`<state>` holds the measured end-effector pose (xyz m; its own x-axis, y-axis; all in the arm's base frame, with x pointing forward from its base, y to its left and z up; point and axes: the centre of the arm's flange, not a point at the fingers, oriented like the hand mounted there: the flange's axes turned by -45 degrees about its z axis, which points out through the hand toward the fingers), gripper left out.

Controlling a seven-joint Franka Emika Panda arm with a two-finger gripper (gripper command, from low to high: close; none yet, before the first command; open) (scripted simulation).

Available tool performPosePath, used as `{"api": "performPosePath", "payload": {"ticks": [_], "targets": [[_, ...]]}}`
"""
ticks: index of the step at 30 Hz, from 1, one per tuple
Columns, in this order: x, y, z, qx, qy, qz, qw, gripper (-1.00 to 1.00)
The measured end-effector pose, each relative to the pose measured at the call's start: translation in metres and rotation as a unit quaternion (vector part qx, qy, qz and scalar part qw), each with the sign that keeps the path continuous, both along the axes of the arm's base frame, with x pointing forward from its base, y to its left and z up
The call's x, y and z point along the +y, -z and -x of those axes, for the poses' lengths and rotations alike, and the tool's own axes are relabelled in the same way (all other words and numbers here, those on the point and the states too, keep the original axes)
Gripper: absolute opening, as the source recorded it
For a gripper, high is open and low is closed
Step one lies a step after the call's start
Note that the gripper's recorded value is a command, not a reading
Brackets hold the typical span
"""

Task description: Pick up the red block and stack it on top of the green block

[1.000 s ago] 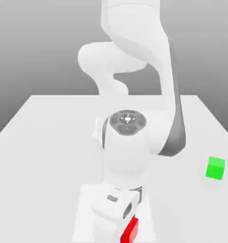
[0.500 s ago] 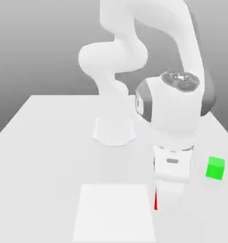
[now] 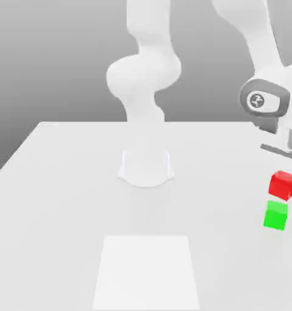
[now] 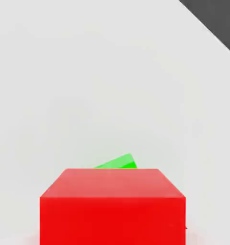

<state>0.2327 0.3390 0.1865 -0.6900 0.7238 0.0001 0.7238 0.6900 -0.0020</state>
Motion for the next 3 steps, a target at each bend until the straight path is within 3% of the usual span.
{"api": "performPosePath", "payload": {"ticks": [3], "targets": [[0.0000, 0.0000, 0.0000, 0.000, 0.000, 0.000, 1.000, 1.00]]}}
